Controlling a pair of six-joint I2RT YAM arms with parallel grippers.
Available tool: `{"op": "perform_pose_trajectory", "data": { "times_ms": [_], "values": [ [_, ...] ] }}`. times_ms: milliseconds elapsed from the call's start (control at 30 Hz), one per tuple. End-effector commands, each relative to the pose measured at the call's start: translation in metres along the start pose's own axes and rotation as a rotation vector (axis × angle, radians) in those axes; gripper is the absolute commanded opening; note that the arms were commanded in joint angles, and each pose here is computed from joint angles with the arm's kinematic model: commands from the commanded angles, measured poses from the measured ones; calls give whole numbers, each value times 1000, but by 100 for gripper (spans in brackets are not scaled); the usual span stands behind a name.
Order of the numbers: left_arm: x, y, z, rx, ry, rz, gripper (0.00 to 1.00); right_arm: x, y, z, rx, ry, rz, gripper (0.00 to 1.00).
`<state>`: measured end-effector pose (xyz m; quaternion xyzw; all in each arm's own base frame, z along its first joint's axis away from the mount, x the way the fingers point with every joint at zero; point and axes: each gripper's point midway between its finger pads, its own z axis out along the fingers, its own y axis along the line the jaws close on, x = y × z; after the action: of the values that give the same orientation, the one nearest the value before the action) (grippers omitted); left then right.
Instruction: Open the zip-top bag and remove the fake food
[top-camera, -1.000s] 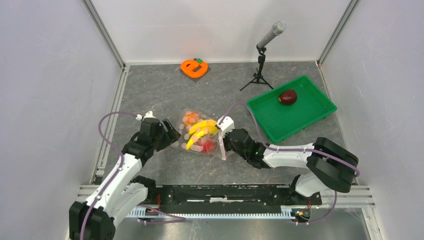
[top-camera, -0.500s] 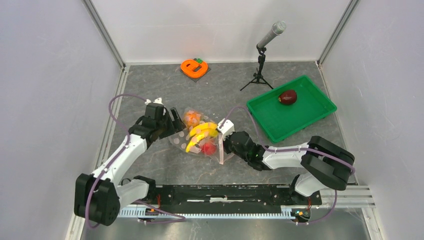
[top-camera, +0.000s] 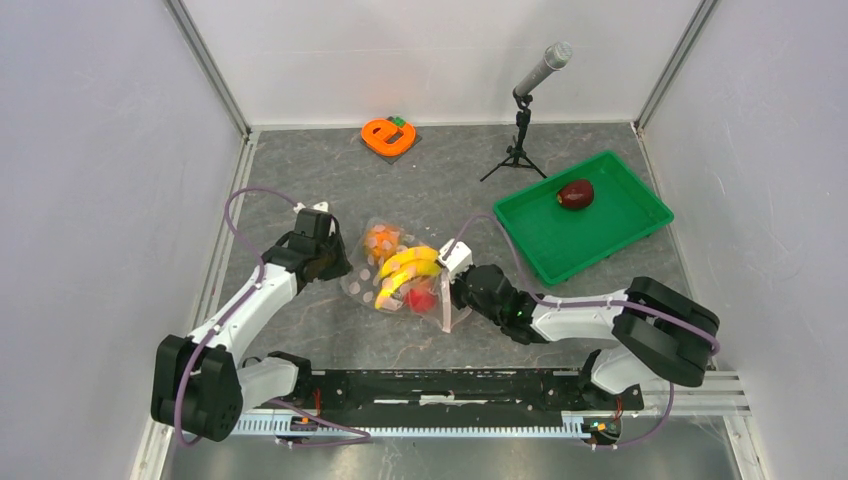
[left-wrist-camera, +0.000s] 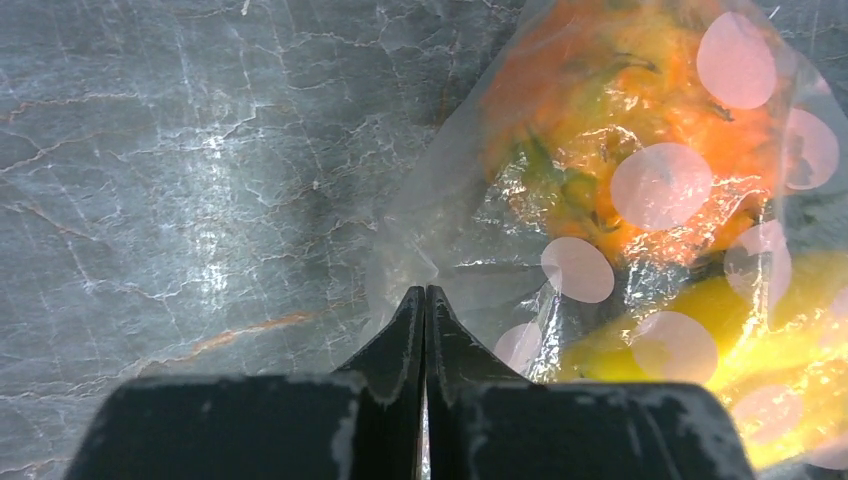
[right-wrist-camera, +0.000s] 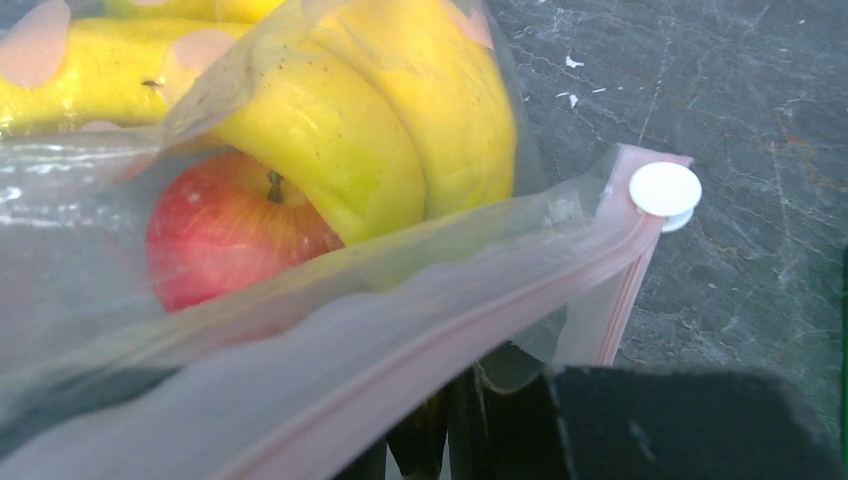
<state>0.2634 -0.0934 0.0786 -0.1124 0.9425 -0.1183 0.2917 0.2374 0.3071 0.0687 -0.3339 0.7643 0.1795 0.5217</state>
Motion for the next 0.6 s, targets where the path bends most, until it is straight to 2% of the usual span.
{"op": "perform_pose_trajectory", "data": {
  "times_ms": [0, 567],
  "values": [
    [-16, 6, -6, -46, -52, 17, 2, -29, -7, -12, 20, -102, -7, 8],
    [-21, 21, -13, -122, -96, -12, 2, -30, -43, -54, 127, -206, 1, 8]
  ]
}}
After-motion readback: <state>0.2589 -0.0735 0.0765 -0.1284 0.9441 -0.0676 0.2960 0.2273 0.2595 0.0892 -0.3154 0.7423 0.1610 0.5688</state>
